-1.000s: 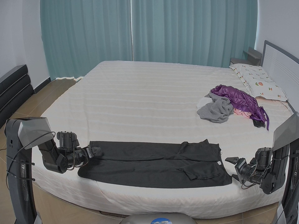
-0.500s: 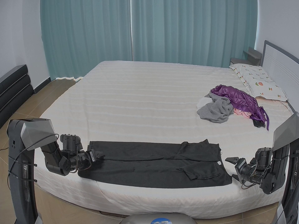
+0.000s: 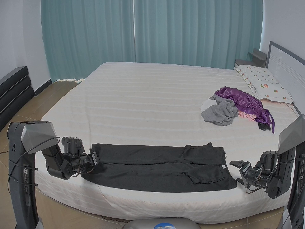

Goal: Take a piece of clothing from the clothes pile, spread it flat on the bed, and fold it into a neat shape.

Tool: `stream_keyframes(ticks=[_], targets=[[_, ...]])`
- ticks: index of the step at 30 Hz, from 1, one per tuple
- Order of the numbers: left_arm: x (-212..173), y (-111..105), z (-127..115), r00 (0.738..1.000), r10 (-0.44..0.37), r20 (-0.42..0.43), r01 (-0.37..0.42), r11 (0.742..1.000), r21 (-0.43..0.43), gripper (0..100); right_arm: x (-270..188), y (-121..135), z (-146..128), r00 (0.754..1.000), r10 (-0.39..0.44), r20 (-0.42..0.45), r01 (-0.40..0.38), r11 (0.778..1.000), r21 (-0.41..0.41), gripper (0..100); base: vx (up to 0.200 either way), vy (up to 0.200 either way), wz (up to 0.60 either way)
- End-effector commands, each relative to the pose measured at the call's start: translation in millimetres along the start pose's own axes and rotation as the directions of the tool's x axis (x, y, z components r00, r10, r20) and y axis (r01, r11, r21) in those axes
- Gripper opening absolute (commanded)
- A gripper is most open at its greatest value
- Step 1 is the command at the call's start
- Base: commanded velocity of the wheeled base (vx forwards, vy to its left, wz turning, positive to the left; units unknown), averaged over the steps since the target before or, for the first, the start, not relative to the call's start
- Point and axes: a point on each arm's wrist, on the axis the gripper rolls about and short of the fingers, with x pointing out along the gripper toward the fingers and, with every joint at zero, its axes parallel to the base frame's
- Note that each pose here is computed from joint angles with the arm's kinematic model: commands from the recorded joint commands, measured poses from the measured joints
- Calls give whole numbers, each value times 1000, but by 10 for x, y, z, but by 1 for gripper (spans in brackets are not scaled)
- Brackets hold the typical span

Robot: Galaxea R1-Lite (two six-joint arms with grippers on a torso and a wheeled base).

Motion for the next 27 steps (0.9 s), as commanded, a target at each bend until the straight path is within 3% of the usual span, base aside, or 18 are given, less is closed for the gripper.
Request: stream_keyframes(ticks=[1, 27], targets=[[-32, -15, 45, 1000, -4, 15, 4, 1000, -1, 0, 2, 11, 5, 1000, 12, 6, -12, 1000, -4, 100, 0, 0, 0], [-50, -103, 183, 998, -29, 62, 32, 999, -44, 0, 5, 13, 7, 1000, 12, 8, -12, 1000, -5, 100, -23, 0, 0]])
